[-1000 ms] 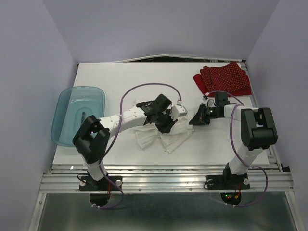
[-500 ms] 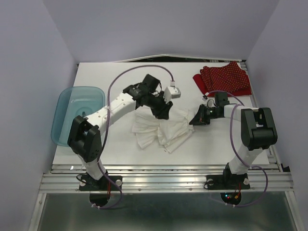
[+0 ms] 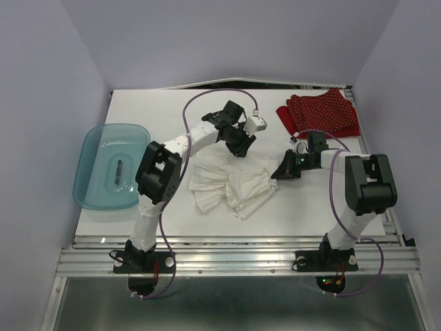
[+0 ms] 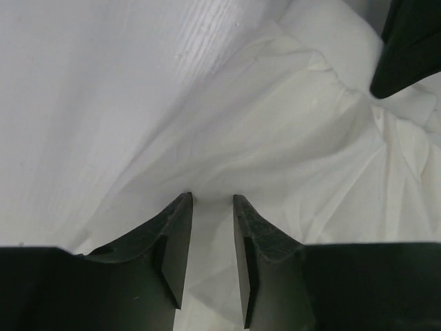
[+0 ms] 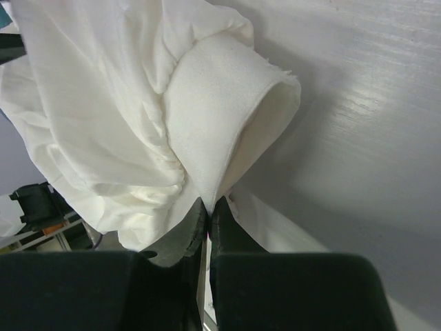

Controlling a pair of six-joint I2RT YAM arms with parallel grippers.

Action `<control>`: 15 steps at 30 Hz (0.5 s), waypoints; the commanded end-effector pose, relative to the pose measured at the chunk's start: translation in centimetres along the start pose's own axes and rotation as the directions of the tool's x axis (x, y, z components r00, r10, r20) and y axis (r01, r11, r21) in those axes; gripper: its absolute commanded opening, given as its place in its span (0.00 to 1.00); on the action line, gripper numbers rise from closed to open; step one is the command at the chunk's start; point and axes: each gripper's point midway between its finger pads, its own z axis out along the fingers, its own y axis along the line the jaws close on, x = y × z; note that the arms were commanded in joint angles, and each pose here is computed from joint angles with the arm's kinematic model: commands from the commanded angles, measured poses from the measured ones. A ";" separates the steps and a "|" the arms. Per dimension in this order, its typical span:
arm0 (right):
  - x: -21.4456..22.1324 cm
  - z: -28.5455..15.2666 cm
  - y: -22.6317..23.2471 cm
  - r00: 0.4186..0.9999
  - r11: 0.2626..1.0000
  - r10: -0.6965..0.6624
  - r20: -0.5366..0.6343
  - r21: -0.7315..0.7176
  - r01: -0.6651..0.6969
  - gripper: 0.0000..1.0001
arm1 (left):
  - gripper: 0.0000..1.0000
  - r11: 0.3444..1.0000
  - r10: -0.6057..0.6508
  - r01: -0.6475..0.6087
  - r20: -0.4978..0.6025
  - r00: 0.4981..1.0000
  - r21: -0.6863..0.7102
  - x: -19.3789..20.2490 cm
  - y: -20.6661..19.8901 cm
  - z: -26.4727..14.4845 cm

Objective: Fold and stack the skirts
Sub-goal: Fold the skirt

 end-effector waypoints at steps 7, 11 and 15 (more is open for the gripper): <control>-0.3 -0.4 0.0 0.999 0.999 -0.027 0.019 0.024 0.026 0.01 | 0.19 0.993 0.077 -0.071 -0.061 0.995 0.093 4.1 -7.1 -2.9; 0.0 -0.4 -0.1 1.000 0.999 -0.017 0.017 0.029 0.017 0.01 | 0.18 0.991 0.080 -0.073 -0.056 0.995 0.115 5.6 -11.0 -3.7; 0.5 -0.5 -0.3 1.000 0.999 -0.017 0.015 0.033 0.017 0.01 | 0.25 0.994 0.098 -0.098 -0.008 0.995 0.055 5.9 -13.6 -3.9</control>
